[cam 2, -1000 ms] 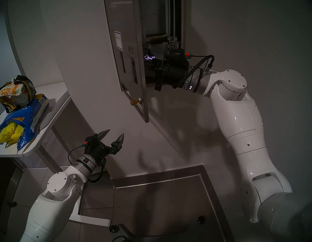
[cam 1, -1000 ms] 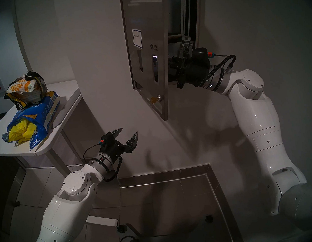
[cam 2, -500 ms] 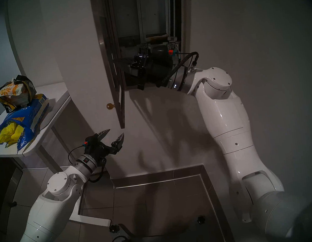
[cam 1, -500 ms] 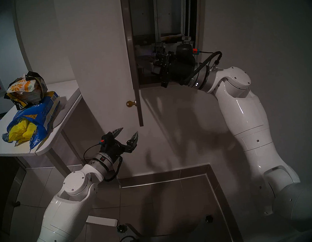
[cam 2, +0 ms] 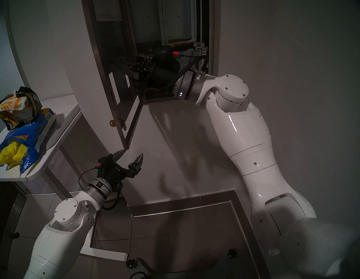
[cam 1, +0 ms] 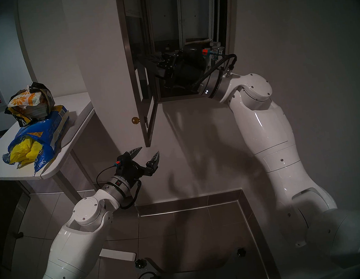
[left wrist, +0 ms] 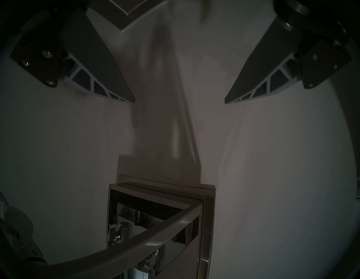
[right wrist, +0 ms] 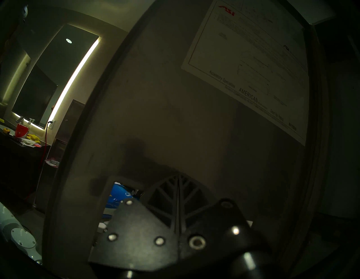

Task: Open the dispenser door, put the pads inside, close the door

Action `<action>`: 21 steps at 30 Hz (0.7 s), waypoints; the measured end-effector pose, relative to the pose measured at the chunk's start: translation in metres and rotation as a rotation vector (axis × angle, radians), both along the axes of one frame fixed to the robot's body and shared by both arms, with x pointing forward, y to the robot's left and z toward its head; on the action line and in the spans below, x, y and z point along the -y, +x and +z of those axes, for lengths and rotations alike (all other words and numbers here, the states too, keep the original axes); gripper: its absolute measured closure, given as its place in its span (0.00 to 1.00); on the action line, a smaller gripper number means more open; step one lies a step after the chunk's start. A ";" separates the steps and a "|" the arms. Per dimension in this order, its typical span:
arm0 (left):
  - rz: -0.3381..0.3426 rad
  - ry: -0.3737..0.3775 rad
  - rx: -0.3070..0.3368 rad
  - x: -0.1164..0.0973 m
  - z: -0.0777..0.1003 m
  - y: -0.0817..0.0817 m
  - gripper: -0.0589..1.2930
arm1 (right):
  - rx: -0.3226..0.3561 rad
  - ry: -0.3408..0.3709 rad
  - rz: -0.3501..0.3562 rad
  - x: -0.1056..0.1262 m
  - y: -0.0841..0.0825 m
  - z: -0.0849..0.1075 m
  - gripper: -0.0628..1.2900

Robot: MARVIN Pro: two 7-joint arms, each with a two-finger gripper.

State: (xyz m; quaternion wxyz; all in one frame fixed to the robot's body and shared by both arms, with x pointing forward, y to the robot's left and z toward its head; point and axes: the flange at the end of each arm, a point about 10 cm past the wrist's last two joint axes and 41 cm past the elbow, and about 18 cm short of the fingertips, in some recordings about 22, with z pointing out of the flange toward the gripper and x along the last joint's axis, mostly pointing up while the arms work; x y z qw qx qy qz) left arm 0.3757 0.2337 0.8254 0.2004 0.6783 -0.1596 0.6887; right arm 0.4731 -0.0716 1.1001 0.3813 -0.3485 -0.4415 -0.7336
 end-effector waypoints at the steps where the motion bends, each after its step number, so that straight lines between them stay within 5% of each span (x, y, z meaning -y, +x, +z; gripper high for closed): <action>1: 0.000 0.000 0.000 0.000 0.000 0.000 0.02 | -0.001 0.002 -0.004 -0.005 0.002 0.001 0.98; 10: 0.000 -0.001 0.000 0.000 0.000 0.000 0.02 | -0.019 0.017 -0.042 -0.033 0.020 0.005 0.98; 21: -0.001 -0.002 0.000 0.000 0.000 0.000 0.02 | -0.039 0.004 -0.189 -0.074 0.049 0.008 0.98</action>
